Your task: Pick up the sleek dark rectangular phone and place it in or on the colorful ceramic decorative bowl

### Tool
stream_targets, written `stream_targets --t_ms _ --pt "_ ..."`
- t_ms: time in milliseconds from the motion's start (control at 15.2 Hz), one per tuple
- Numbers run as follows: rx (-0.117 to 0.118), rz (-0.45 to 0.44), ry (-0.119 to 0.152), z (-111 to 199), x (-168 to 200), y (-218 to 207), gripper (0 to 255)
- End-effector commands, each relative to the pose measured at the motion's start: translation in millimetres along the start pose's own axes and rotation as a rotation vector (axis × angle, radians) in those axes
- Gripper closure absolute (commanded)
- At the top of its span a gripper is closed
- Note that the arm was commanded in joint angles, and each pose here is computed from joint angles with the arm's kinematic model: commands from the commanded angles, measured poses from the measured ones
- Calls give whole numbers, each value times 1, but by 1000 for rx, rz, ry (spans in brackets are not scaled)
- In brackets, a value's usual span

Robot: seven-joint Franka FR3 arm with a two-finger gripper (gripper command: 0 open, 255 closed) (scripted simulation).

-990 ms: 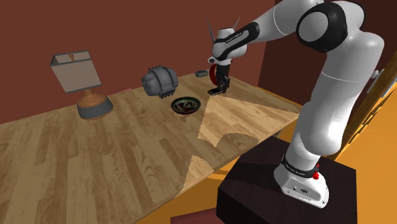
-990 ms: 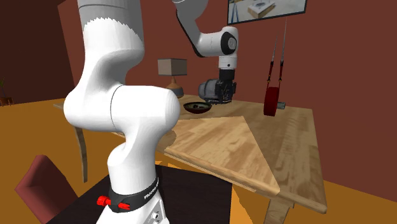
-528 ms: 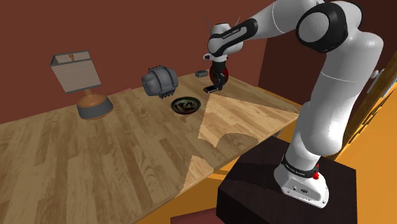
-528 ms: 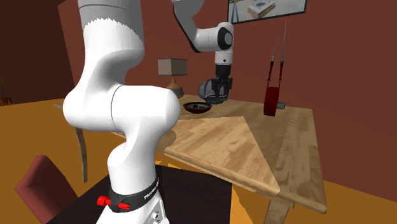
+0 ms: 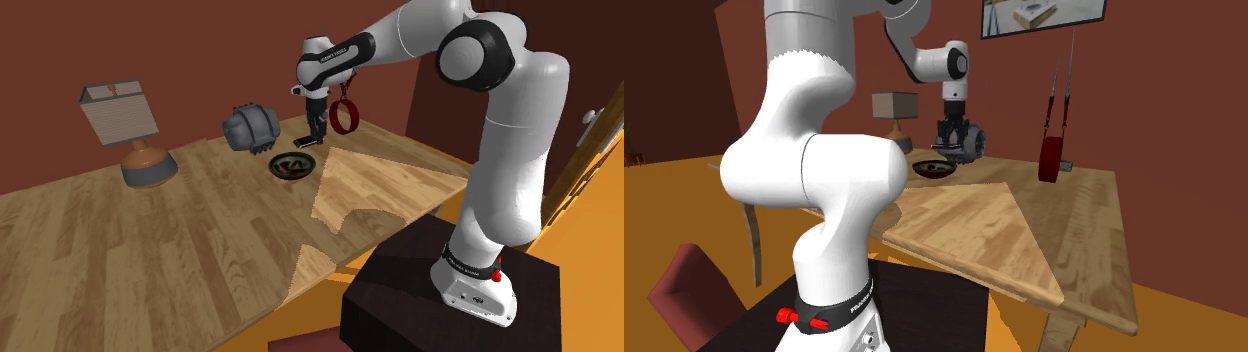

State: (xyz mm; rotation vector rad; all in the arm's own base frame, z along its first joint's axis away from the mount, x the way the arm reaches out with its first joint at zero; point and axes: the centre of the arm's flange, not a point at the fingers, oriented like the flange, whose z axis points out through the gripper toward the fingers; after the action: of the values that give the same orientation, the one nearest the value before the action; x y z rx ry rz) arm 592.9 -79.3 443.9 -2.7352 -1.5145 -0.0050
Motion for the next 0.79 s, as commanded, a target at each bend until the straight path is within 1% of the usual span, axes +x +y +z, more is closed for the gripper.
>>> stream_targets --t_ms 0,198,726 --pt "0 1 0 0 27 4 255" --pt "0 1 0 -1 71 10 255" --pt "0 1 0 41 70 10 255"
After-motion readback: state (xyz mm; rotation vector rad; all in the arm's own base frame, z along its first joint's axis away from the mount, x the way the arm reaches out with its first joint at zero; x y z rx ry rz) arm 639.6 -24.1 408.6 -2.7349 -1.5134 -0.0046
